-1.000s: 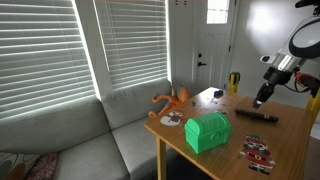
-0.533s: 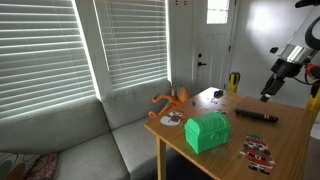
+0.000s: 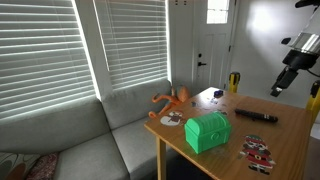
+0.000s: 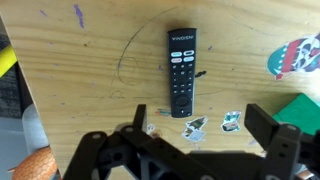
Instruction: Press a button on the remote
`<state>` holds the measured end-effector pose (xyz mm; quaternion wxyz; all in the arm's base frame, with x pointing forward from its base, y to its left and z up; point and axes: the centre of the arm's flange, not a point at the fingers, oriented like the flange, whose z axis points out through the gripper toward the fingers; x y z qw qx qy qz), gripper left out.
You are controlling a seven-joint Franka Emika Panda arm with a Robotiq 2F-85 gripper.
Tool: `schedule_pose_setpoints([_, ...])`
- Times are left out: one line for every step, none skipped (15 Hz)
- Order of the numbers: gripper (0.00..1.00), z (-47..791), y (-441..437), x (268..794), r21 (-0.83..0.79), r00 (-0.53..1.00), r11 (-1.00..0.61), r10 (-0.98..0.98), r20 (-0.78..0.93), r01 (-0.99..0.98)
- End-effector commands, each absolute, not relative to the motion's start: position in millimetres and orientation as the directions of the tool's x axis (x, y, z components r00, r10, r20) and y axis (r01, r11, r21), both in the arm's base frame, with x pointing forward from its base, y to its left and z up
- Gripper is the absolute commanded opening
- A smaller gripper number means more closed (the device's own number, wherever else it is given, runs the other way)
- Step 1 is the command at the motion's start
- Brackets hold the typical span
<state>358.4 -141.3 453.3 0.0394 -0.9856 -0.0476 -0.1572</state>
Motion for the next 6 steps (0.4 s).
schedule_pose_setpoints([1.0, 456.9, -140.5, 355.9, -0.066, 0.947, -0.993, 0.072, 0.314, 0.098])
schedule_pose_setpoints([1.0, 459.9, -139.9, 353.8, -0.068, 0.947, -0.993, 0.066, 0.315, 0.092])
schedule_pose_setpoints([1.0, 461.8, -139.5, 352.3, -0.068, 0.946, -0.994, 0.063, 0.318, 0.089])
schedule_pose_setpoints([1.0, 462.4, -139.3, 351.5, -0.068, 0.946, -0.994, 0.063, 0.319, 0.089])
schedule_pose_setpoints([1.0, 462.3, -139.2, 351.3, -0.068, 0.946, -0.994, 0.062, 0.319, 0.089])
schedule_pose_setpoints([1.0, 461.8, -139.1, 351.2, -0.069, 0.946, -0.994, 0.062, 0.318, 0.088])
